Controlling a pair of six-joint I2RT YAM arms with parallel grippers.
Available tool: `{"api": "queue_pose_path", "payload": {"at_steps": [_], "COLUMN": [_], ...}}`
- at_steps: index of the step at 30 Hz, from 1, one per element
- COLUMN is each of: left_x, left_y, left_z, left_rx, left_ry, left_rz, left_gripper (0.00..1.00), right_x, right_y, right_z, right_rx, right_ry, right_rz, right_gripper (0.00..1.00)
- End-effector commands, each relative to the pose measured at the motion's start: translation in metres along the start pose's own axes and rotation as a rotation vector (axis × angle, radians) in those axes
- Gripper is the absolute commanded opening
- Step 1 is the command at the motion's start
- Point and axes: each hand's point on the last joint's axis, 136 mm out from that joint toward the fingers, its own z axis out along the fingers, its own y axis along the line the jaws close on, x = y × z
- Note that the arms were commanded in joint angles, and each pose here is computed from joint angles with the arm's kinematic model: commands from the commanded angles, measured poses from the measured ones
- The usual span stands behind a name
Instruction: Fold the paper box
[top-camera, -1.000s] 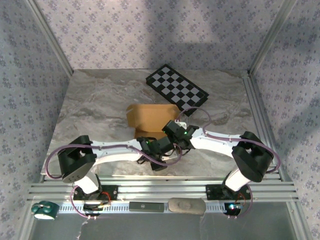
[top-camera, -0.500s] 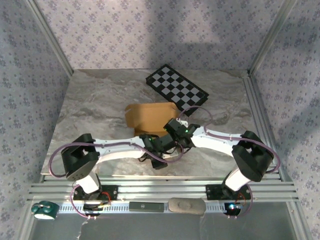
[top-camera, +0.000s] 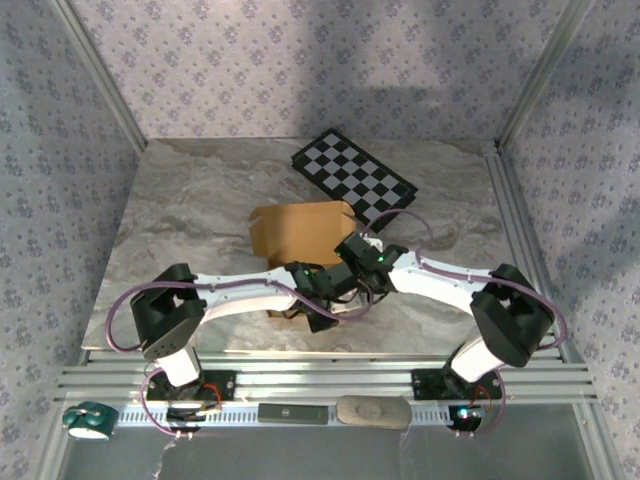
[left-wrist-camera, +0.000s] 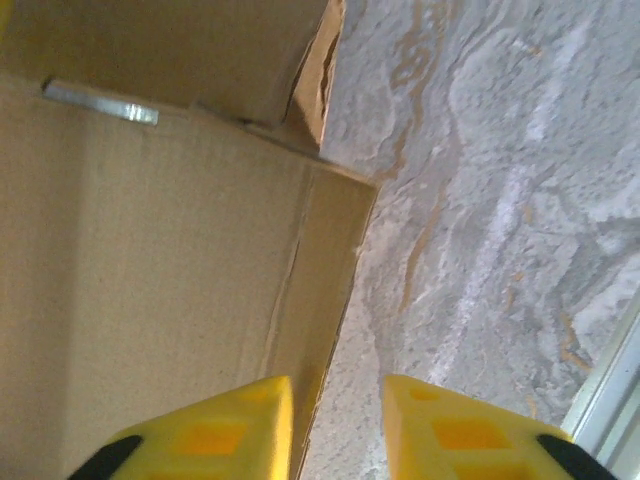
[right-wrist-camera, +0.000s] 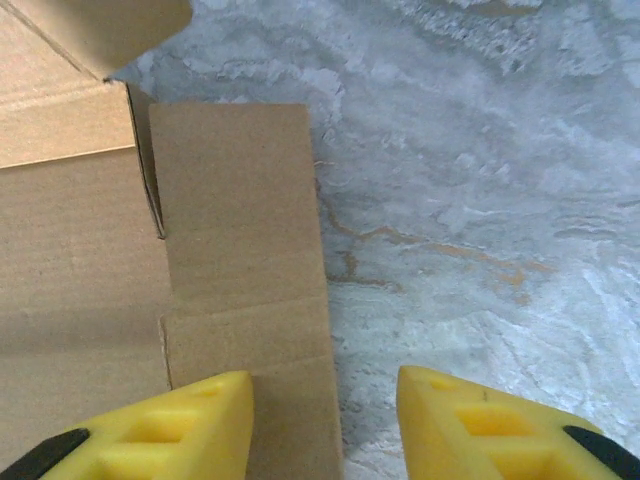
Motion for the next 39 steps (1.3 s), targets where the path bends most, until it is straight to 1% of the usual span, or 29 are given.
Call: {"api": "queue_pose_path", "payload": {"at_steps": [1,5,6,7,9,13,19,24,27,28,29,31,33,35,37,39], "left_x": [0.034,0.023,0.025,0.028,0.041,0.063,0.08,0.097,0.104,0.101,0.094,0.068,0.041,0.027,0.027,0.03], "left_y": [0.004,0.001,0.0,0.001,0.003,-0.001,0.003,0.003,0.004,0.006,0.006,0.011,0.015,0.02,0.02,0.023], "left_z": [0.018,-0.002,-0.005,-0.006,-0.005,0.009,0.025,0.037,0.04,0.039,0.036,0.025,0.002,-0.02,-0.033,-0.036], "left_rx": [0.082,0.099,0.104,0.097,0.088,0.108,0.095,0.105,0.096,0.088,0.097,0.068,0.053,0.033,0.033,0.022], "left_ry": [0.156,0.078,0.076,0.089,0.159,0.269,0.358,0.443,0.475,0.461,0.42,0.276,0.105,-0.02,-0.063,-0.054], "left_rz": [-0.052,-0.057,-0.053,-0.054,-0.06,-0.083,-0.091,-0.09,-0.097,-0.109,-0.124,-0.127,-0.13,-0.131,-0.133,-0.147], "left_gripper": [0.4,0.48,0.5,0.51,0.51,0.52,0.52,0.52,0.49,0.47,0.45,0.42,0.41,0.4,0.4,0.39], "right_x": [-0.014,-0.021,-0.023,-0.024,-0.024,-0.025,-0.025,-0.026,-0.025,-0.025,-0.025,-0.026,-0.026,-0.027,-0.029,-0.031], "right_y": [0.038,0.036,0.034,0.033,0.028,0.014,-0.016,-0.027,-0.028,-0.028,-0.028,-0.029,-0.027,-0.027,-0.026,-0.024], "right_z": [-0.046,-0.065,-0.07,-0.075,-0.082,-0.099,-0.116,-0.115,-0.111,-0.11,-0.109,-0.106,-0.104,-0.102,-0.101,-0.105], "right_rx": [-0.168,-0.205,-0.216,-0.227,-0.258,-0.324,-0.357,-0.368,-0.365,-0.364,-0.362,-0.356,-0.362,-0.356,-0.354,-0.363], "right_ry": [-0.11,-0.142,-0.149,-0.156,-0.163,-0.202,-0.247,-0.248,-0.241,-0.24,-0.24,-0.24,-0.24,-0.237,-0.235,-0.241], "right_rz": [-0.017,-0.004,0.002,0.007,0.024,0.064,0.118,0.14,0.141,0.138,0.142,0.146,0.149,0.151,0.149,0.145], "right_gripper": [0.46,0.47,0.48,0.48,0.49,0.5,0.53,0.53,0.54,0.54,0.54,0.54,0.54,0.54,0.54,0.53]}}
